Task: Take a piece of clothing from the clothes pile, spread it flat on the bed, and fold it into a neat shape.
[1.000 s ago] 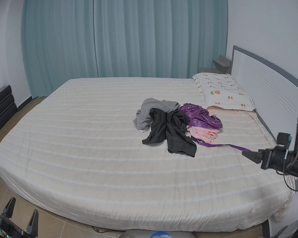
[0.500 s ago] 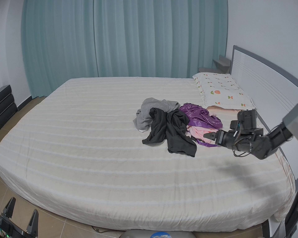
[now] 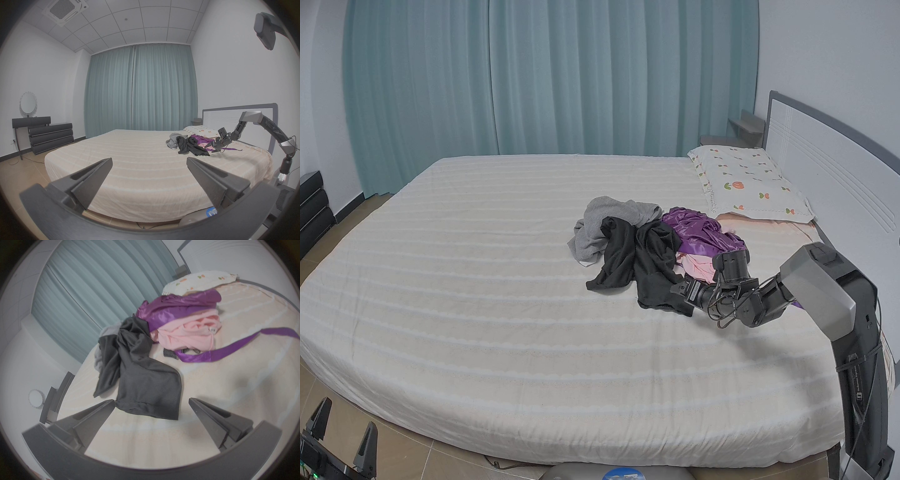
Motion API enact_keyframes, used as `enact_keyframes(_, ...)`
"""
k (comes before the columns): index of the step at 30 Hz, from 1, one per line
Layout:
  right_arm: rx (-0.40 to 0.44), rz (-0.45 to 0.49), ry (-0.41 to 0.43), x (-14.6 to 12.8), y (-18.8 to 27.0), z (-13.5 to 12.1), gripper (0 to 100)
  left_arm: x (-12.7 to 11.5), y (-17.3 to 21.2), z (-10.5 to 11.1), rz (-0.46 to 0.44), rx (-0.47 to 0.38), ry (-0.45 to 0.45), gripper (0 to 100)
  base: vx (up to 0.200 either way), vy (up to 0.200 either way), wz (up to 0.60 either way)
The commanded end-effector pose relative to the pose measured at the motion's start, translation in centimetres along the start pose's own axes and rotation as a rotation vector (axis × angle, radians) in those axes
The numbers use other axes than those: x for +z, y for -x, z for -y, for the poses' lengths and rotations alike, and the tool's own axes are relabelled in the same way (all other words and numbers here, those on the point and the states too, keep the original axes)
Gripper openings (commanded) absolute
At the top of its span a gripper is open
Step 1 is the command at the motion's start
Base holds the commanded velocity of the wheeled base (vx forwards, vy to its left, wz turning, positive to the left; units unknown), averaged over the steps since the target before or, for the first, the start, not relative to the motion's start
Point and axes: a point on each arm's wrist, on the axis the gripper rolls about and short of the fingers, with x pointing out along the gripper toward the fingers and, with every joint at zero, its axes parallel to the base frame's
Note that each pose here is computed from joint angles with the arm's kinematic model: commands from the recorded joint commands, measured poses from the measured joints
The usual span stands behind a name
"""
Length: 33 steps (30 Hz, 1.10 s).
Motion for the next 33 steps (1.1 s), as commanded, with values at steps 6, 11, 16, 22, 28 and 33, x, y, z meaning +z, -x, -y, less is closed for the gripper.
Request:
enact_keyframes(6, -0.011, -0.010, 0.003, -1.7, -3.6, 0.9, 100, -0.5, 0.0, 0.0, -0.005, 0.001, 0.000, 100, 0.000, 0.000, 0.00)
enact_keyframes(11, -0.034, 0.022, 0.005, -1.1, -5.1, 0.5, 100, -0.5, 0.0, 0.0, -0.005, 0.001, 0.000, 100, 0.000, 0.000, 0.00)
enact_keyframes(16, -0.024, 0.033, 0.008, -1.0, -5.8, 0.4, 100, -0.5, 0.0, 0.0, -0.005, 0.000, 0.000, 100, 0.000, 0.000, 0.00)
enact_keyframes(22, -0.017, 0.036, 0.007, -0.9, -6.1, 0.3, 0, -0.5, 0.0, 0.0, -0.005, 0.001, 0.000, 100, 0.000, 0.000, 0.00)
enact_keyframes(28, 0.007, 0.015, -0.004, -0.9, -5.8, 0.1, 0, -0.5, 0.0, 0.0, -0.005, 0.000, 0.000, 100, 0.000, 0.000, 0.00)
enact_keyframes(33, 0.064, -0.012, -0.146, 0.2, -3.3, -2.0, 0, -0.5, 0.0, 0.0, -0.005, 0.000, 0.000, 100, 0.000, 0.000, 0.00)
